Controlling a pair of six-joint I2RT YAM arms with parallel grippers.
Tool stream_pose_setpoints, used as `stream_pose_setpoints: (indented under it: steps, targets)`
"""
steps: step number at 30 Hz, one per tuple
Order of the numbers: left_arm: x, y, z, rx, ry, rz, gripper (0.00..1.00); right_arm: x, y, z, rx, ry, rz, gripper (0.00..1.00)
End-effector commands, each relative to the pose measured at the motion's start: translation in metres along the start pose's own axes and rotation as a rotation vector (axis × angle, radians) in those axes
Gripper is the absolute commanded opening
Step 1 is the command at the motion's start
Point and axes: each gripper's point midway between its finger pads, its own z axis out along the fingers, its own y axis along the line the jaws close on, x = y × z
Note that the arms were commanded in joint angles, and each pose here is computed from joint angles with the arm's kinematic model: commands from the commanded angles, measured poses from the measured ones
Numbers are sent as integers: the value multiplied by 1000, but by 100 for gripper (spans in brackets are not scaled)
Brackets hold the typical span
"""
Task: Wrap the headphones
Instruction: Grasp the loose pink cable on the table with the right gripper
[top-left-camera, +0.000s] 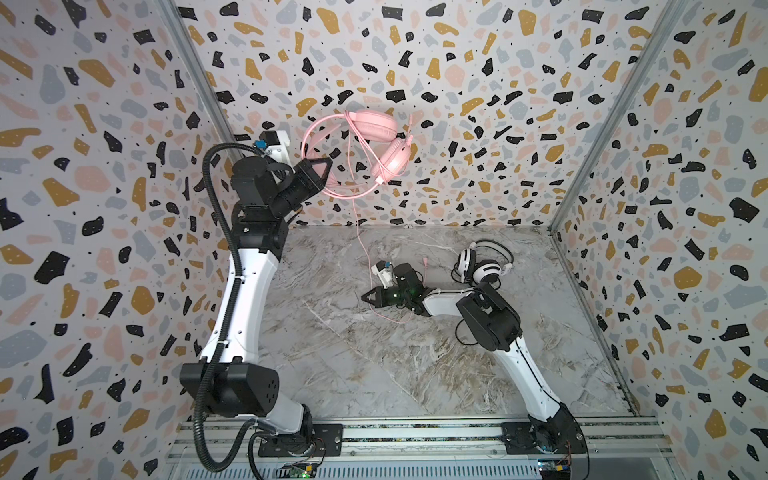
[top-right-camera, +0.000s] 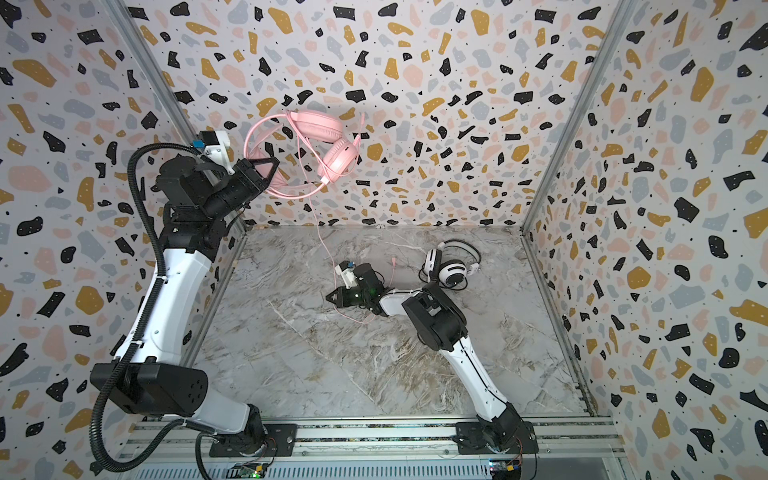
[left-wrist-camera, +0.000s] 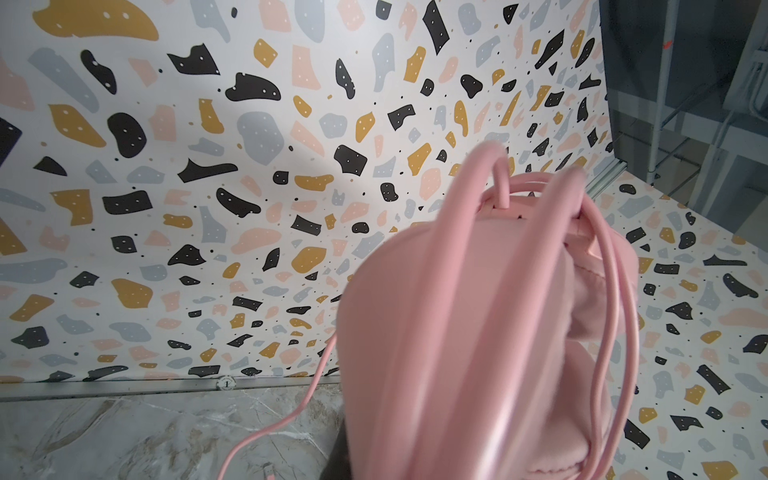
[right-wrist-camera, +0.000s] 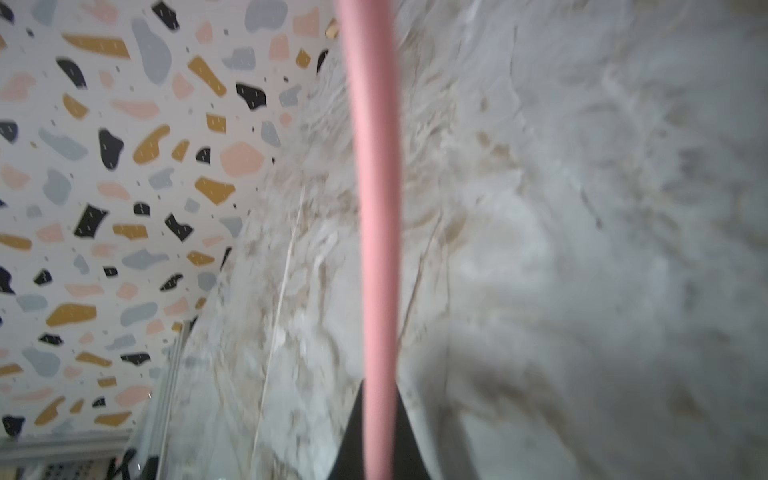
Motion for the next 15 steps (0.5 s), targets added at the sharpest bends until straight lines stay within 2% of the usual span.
stream_pose_setpoints:
  steps: [1,8,15]
  targets:
    - [-30,-26,-16,36,-99,93,0,-20,44,-42,-26,-56,-110,0]
    - [-38,15,-16,-51,-145,69,0,33,71,-133,59,-60,-158,0]
    - [-45,40,-8,-102,-179,63,0,68,94,-193,135,-74,-206,0]
